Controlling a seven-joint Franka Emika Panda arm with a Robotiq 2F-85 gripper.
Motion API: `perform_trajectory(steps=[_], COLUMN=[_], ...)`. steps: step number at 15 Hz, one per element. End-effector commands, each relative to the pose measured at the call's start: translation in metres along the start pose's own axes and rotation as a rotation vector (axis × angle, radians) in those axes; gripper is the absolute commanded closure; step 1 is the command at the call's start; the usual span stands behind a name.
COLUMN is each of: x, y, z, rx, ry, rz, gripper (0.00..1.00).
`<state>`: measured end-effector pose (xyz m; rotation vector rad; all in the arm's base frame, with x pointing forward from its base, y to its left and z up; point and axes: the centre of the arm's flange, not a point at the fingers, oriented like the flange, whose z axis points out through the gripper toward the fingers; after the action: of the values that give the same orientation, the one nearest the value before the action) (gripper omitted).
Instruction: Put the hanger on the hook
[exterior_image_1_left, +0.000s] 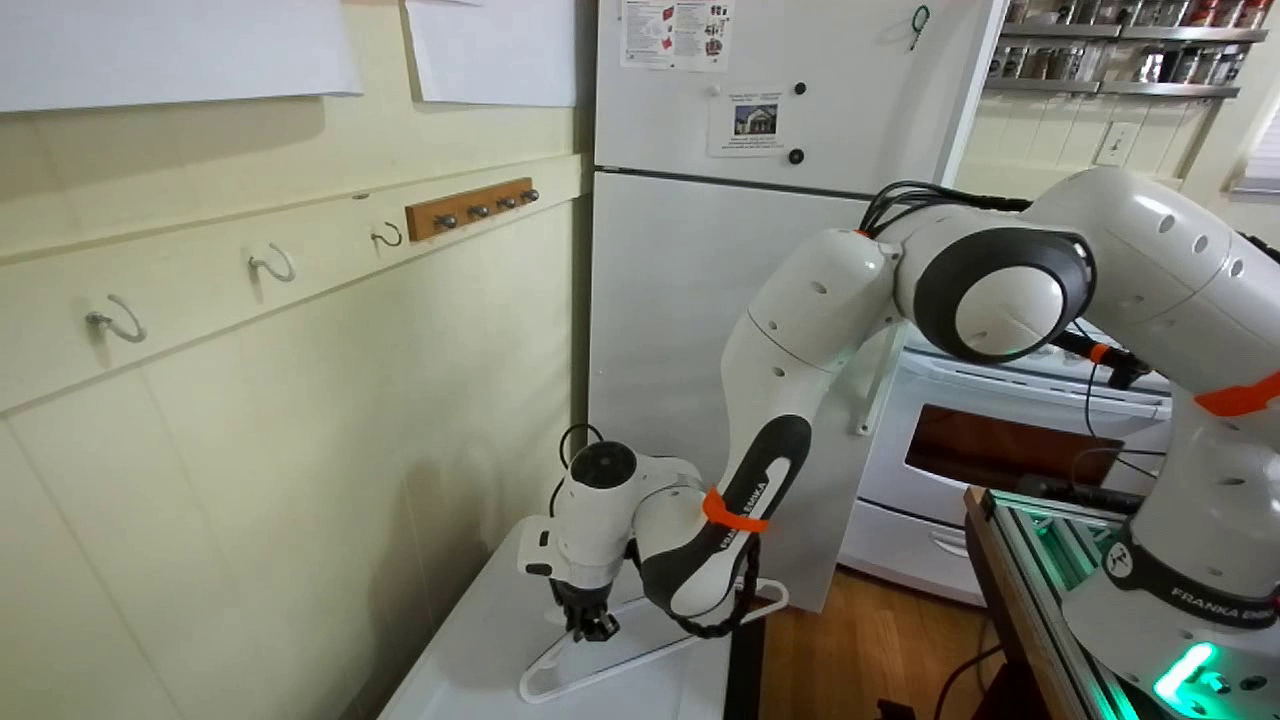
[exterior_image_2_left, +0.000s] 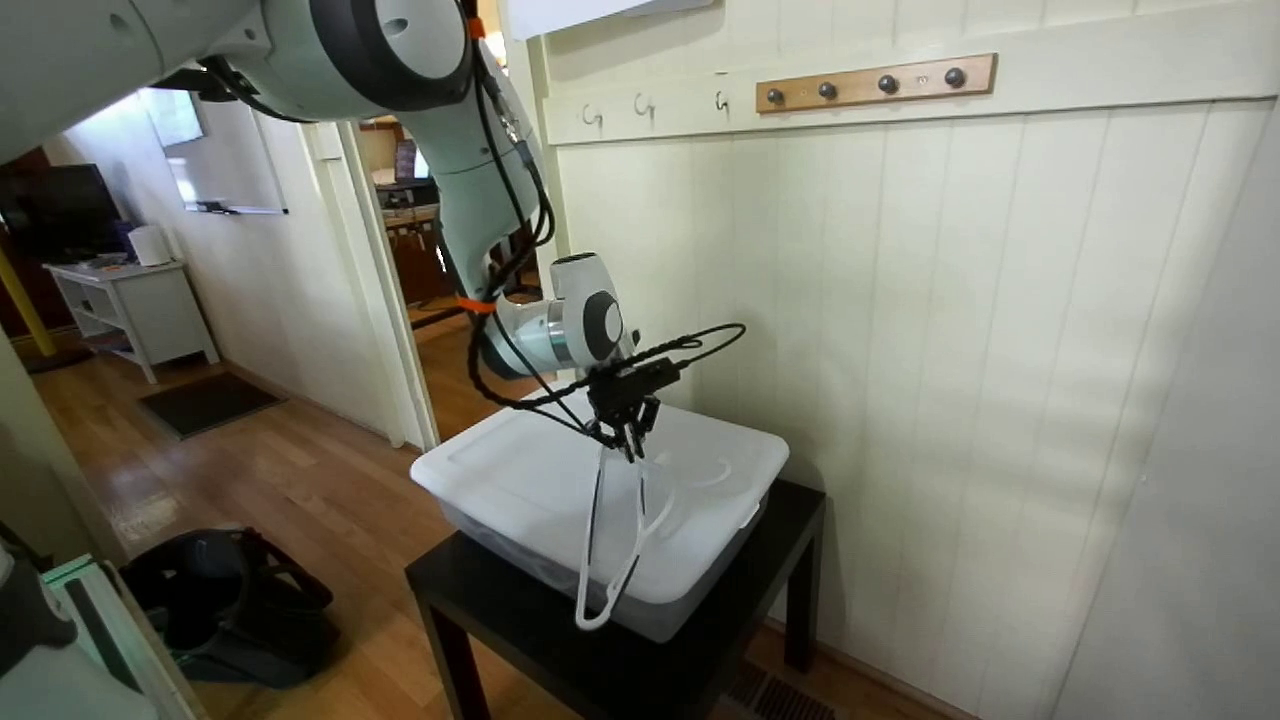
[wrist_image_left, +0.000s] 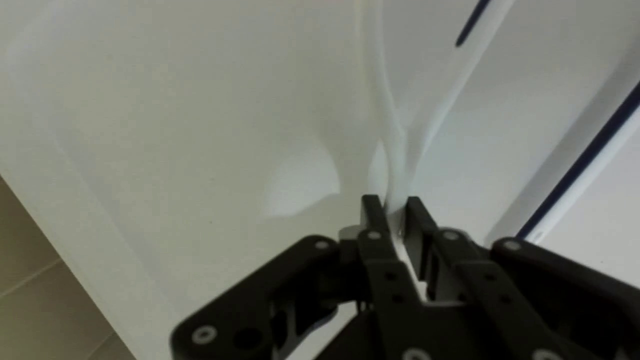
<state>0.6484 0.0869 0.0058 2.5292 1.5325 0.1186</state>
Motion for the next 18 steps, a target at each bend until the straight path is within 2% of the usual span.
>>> perform_trajectory(steps=[1, 3, 4, 17, 18], x=[0.007, 0.008, 0.004, 0.005, 0.005], y=[0.006, 0.007, 0.001, 0.002, 0.002], z=[0.010, 0.013, 0.003, 0.005, 0.006], rx=[0.011, 0.010, 0.004, 0.003, 0.003], ry=[-0.026, -0.031, -0.012, -0.014, -0.014], rz=[-0.118, -0.134, -0.091, -0.111, -0.111], gripper=[0.96, 0.96, 0.85, 0.85, 0.60])
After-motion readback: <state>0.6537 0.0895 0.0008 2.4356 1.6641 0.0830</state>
